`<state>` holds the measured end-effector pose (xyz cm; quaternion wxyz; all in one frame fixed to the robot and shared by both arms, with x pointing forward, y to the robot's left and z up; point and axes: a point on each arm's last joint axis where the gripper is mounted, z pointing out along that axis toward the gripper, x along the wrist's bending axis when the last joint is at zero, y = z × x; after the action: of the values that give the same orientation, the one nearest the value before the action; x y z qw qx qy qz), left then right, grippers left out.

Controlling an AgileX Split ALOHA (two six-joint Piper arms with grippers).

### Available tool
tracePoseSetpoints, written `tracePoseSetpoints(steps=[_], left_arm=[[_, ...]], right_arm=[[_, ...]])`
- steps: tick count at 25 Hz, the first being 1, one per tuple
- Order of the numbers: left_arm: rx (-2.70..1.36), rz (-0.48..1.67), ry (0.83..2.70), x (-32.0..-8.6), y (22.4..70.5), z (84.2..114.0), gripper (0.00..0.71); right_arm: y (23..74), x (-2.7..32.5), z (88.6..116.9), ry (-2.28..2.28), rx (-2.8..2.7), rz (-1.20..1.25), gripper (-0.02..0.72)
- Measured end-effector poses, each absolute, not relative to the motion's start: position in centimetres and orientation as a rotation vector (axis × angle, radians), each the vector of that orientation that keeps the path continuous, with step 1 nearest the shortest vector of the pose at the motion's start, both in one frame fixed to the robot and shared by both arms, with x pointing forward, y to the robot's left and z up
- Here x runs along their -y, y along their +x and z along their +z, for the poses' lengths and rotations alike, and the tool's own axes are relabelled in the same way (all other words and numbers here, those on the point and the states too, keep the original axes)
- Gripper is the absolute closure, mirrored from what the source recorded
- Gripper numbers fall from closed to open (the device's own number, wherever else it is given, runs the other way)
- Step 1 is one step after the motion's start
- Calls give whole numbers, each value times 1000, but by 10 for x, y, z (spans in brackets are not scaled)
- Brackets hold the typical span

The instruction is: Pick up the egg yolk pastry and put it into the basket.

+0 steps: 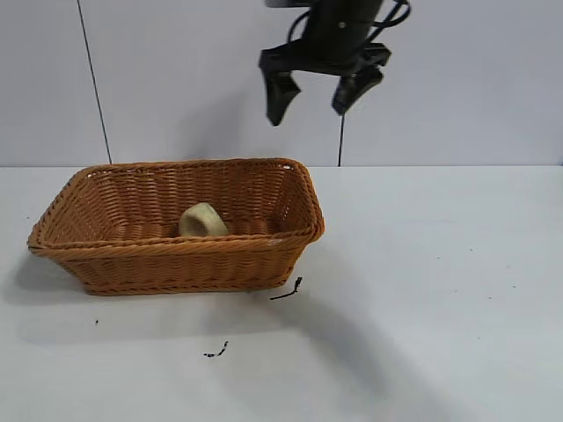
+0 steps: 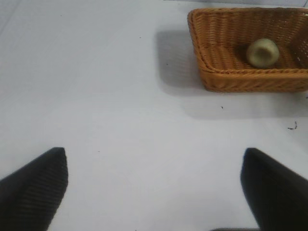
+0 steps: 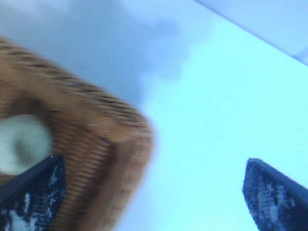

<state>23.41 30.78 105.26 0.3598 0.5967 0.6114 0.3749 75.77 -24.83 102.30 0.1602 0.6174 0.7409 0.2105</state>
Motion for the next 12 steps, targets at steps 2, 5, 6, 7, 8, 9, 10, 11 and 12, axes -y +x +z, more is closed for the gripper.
tracePoseSetpoints(steps=[2,5,6,7,8,9,10,11,12], left_arm=[[-1576,967,1538,-308,234,1053,14],[-1576,967,1538,-308,234,1053,14],[-1576,967,1538,-308,234,1053,14],[-1576,967,1538,-308,234,1053,14],[-1576,967,1538,-308,234,1053,14],[-1576,967,1538,-308,234,1053,14],[-1576,967,1538,-308,234,1053,14],[-1576,967,1538,-308,234,1053,14],[-1576,967,1538,-308,234,1053,14]], right_arm=[[758,271,1022,1815,-2084,576,10],[756,294,1021,1874,-2064,534,10],[755,299,1020,1892,-2066,518,10],[753,301,1019,1906,-2075,501,10],[752,303,1019,1920,-2082,486,10],[750,304,1018,1932,-2094,470,10],[749,304,1018,1937,-2101,462,10],[749,304,1017,1942,-2105,458,10],[748,304,1017,1945,-2106,455,10]])
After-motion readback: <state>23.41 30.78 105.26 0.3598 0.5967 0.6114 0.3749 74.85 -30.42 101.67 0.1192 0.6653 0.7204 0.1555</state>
